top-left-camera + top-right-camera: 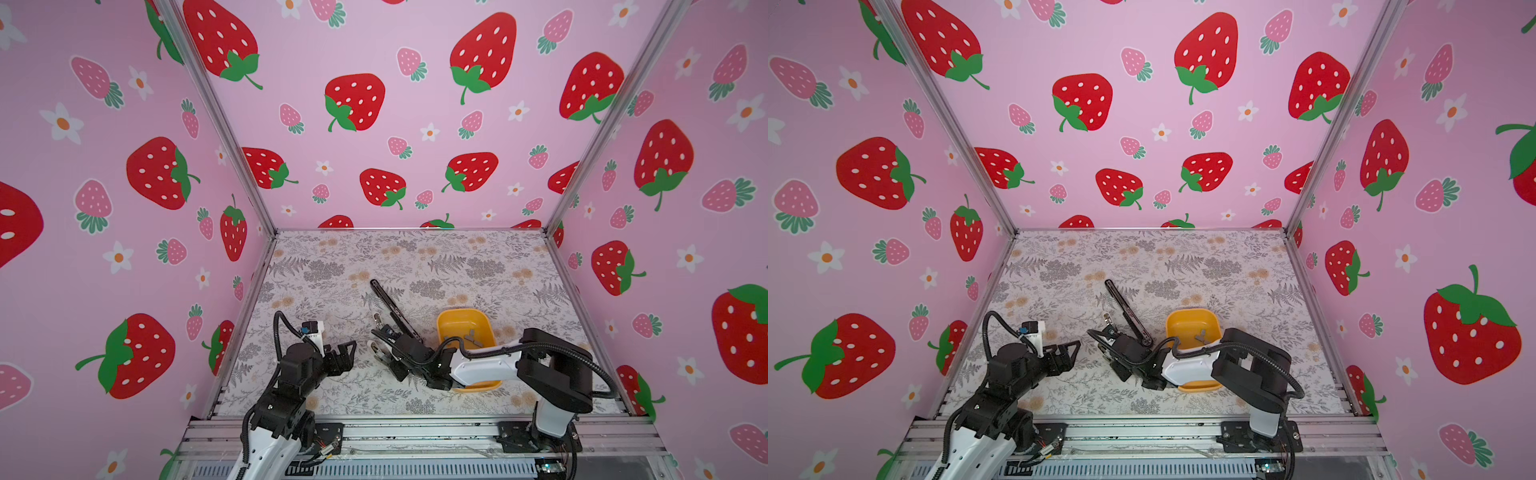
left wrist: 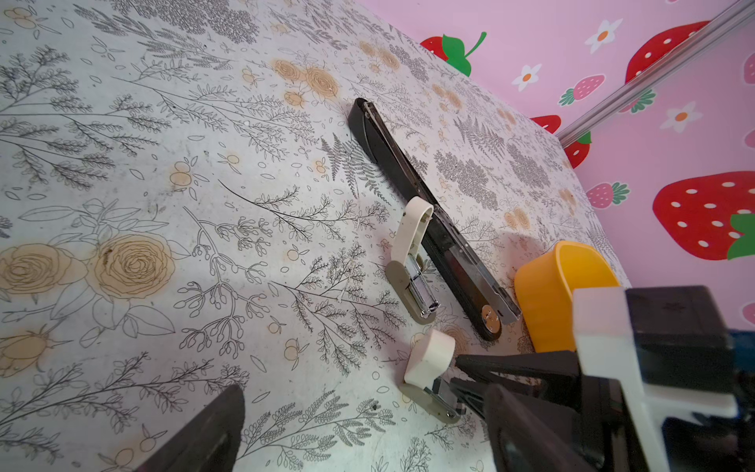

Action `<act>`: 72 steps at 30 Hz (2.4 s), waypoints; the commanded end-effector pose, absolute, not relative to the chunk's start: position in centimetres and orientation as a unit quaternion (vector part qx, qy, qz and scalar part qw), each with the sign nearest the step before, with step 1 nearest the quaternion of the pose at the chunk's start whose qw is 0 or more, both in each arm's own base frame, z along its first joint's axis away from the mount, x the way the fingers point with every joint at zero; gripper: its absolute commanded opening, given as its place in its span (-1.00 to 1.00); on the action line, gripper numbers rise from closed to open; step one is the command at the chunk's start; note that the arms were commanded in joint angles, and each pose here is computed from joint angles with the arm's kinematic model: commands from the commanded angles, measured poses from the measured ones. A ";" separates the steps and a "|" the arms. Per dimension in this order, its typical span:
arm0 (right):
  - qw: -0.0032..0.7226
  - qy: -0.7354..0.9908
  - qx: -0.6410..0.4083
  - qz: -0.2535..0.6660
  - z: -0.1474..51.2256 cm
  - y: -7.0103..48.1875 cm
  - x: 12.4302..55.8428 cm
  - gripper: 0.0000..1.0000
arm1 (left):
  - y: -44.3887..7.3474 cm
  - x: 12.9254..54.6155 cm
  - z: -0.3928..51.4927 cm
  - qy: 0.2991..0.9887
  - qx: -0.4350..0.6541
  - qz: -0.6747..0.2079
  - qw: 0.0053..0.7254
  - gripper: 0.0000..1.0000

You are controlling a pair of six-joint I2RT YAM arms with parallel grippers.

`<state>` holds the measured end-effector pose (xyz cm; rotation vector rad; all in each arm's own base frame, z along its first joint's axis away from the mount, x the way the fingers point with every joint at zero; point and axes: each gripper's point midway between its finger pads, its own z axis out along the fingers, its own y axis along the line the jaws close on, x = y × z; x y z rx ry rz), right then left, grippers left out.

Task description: Load the staples into the stapler

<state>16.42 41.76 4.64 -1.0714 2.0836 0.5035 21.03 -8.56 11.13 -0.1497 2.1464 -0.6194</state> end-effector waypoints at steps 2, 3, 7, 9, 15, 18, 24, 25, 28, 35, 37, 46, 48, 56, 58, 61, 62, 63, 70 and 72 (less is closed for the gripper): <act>0.393 0.803 -0.405 0.194 6.1 42.2 17.3 -0.56 | -8.6 21.5 13.0 0.852 -0.057 -0.253 0.454 0.86; 0.395 0.802 -0.405 0.194 6.0 42.4 17.4 -0.55 | -8.6 21.5 13.0 0.853 -0.057 -0.252 0.454 0.86; 0.400 0.800 -0.401 0.197 6.3 43.0 17.6 -0.53 | -8.6 21.5 12.9 0.854 -0.058 -0.250 0.453 0.86; 0.398 0.798 -0.404 0.202 6.2 43.4 17.6 -0.53 | -8.6 21.5 12.9 0.854 -0.059 -0.250 0.453 0.86; 0.384 0.801 -0.412 0.204 5.2 43.9 17.3 -0.54 | -8.6 21.5 12.9 0.855 -0.060 -0.249 0.452 0.86; 0.377 0.803 -0.413 0.205 4.7 43.7 17.0 -0.55 | -8.6 21.5 12.9 0.854 -0.060 -0.250 0.452 0.86; 0.368 0.811 -0.412 0.193 3.7 42.5 16.7 -0.56 | -8.5 21.5 12.9 0.853 -0.060 -0.250 0.454 0.86; 0.366 0.813 -0.412 0.190 3.6 42.3 16.7 -0.57 | -8.5 21.5 12.9 0.854 -0.060 -0.249 0.453 0.86; 0.361 0.817 -0.412 0.182 3.1 41.7 16.5 -0.59 | -8.5 21.4 13.0 0.853 -0.060 -0.251 0.455 0.86; 0.355 0.824 -0.412 0.161 2.4 40.4 16.3 -0.63 | -8.5 21.4 13.1 0.851 -0.059 -0.251 0.457 0.86; 0.359 0.823 -0.410 0.162 2.8 40.2 16.3 -0.63 | -8.5 21.4 13.0 0.851 -0.060 -0.251 0.457 0.86; 0.411 0.790 -0.401 0.215 8.9 40.8 16.3 -0.51 | -8.7 21.9 13.1 0.854 -0.059 -0.251 0.452 0.90; 0.411 0.781 -0.405 0.239 9.3 40.7 15.5 -0.34 | -9.0 22.1 13.2 0.854 -0.054 -0.257 0.449 0.91; 0.376 0.787 -0.427 0.239 5.5 39.5 13.1 -0.07 | -9.7 24.0 13.1 0.857 -0.077 -0.268 0.432 0.90; 0.369 0.791 -0.428 0.234 4.4 39.2 12.9 -0.03 | -10.2 24.6 13.1 0.854 -0.077 -0.282 0.431 0.90; 0.361 0.795 -0.433 0.225 3.3 39.1 12.9 0.02 | -10.1 25.4 12.3 0.861 -0.086 -0.270 0.423 0.89; 0.359 0.794 -0.437 0.222 2.9 39.1 12.9 0.02 | -10.0 25.7 12.1 0.864 -0.085 -0.262 0.422 0.88; 0.357 0.793 -0.441 0.222 2.7 39.2 12.8 0.11 | -9.8 25.9 11.8 0.867 -0.089 -0.253 0.420 0.87; 0.354 0.791 -0.458 0.200 1.3 39.5 13.1 0.07 | -10.1 26.9 11.4 0.869 -0.089 -0.254 0.414 0.75; 0.354 0.791 -0.460 0.193 1.0 39.3 13.2 0.05 | -10.2 27.0 11.0 0.872 -0.089 -0.253 0.409 0.75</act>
